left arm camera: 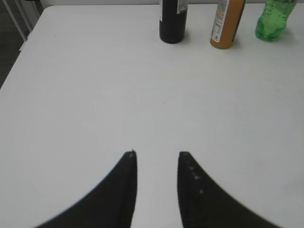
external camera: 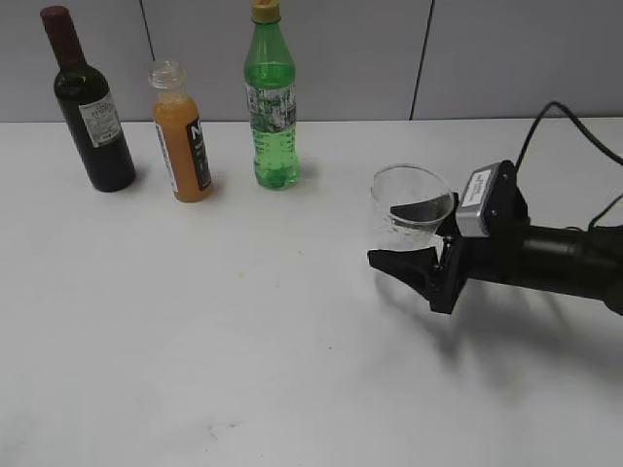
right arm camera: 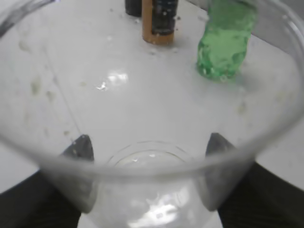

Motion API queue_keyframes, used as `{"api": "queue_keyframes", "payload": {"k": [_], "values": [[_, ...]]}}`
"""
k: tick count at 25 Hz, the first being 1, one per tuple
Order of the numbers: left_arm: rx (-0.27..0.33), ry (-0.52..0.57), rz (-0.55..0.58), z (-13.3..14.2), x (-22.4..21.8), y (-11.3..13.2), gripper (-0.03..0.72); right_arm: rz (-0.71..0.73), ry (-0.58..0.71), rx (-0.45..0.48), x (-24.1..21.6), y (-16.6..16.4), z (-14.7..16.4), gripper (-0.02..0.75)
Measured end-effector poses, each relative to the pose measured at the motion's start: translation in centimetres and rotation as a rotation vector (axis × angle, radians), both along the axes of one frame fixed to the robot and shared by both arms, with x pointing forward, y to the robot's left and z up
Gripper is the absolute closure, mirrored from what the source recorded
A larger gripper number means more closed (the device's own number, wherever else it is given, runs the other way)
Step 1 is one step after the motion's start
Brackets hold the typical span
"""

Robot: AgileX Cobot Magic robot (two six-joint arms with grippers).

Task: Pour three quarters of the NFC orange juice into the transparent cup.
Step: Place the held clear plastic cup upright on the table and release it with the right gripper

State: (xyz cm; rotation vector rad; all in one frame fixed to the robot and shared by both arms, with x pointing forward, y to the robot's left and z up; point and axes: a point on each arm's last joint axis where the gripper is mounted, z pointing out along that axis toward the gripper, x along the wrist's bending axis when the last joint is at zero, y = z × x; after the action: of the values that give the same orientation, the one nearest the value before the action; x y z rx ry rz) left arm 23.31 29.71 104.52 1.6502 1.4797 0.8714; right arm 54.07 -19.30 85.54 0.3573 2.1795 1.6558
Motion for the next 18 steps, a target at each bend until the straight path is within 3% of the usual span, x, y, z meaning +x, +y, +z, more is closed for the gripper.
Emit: {"api": "queue_keyframes", "payload": {"k": [5, 18], "values": [[0.000, 0.000, 0.000, 0.0, 0.0, 0.0, 0.450, 0.173, -0.039, 0.010, 0.6, 3.3, 1.1, 0.190], [0.000, 0.000, 0.000, 0.0, 0.0, 0.0, 0.450, 0.348, -0.006, 0.100, 1.9, 12.3, 0.7, 0.190]]}}
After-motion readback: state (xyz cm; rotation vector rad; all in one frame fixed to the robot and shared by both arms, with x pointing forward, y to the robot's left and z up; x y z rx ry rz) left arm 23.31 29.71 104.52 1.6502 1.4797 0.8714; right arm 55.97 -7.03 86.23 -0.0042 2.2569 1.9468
